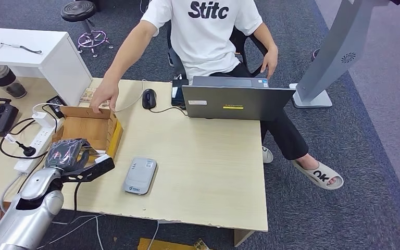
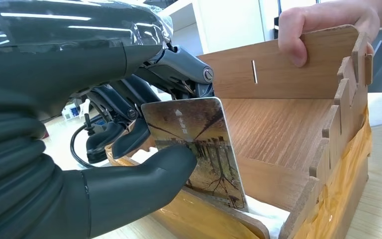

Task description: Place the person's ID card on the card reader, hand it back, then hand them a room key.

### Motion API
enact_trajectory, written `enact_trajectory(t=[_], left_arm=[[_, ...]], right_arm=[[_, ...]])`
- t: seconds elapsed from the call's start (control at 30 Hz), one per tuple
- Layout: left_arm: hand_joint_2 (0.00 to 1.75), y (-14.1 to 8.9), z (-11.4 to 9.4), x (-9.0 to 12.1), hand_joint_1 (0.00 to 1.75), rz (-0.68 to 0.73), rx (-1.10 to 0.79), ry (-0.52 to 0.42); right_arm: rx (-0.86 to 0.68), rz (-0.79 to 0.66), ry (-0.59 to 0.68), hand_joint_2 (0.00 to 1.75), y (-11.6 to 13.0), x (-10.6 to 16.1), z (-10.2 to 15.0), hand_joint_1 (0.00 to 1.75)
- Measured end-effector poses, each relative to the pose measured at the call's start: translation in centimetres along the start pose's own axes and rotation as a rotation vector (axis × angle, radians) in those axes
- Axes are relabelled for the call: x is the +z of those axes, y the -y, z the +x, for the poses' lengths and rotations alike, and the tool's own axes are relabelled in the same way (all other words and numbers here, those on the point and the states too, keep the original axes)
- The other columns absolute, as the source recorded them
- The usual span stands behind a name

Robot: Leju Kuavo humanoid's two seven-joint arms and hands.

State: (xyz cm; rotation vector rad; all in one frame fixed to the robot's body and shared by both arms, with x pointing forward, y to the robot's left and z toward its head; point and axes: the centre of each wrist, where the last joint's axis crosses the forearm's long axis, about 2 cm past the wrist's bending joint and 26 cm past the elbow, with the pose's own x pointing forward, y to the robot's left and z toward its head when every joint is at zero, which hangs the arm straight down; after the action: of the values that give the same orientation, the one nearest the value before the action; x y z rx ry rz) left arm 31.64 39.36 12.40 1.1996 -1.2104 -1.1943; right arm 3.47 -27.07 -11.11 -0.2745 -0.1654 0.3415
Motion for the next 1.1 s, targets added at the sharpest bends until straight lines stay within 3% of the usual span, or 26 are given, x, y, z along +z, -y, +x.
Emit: enact_trajectory(t=[0.3, 0.7, 1.1], left_arm=[[1.75, -1.0, -0.8, -0.6, 1.68, 0.025, -0.022, -0.009], [1.75, -9.7, -3.1, -5.7, 1.75, 0.206, -0.078, -0.050], [1.75, -12.0, -3.0, -7.0, 1.75, 0.286, -0.091, -0.065]], right_arm=[[0.006, -0.001, 0.001, 1.75, 0.0, 0.0, 0.0, 0.00], [0.037, -0.005, 0.013, 1.75, 0.1, 0.0, 0.0, 0.00], [0.055, -0.008, 0.000, 1.75, 0.2, 0.0, 0.0, 0.00]])
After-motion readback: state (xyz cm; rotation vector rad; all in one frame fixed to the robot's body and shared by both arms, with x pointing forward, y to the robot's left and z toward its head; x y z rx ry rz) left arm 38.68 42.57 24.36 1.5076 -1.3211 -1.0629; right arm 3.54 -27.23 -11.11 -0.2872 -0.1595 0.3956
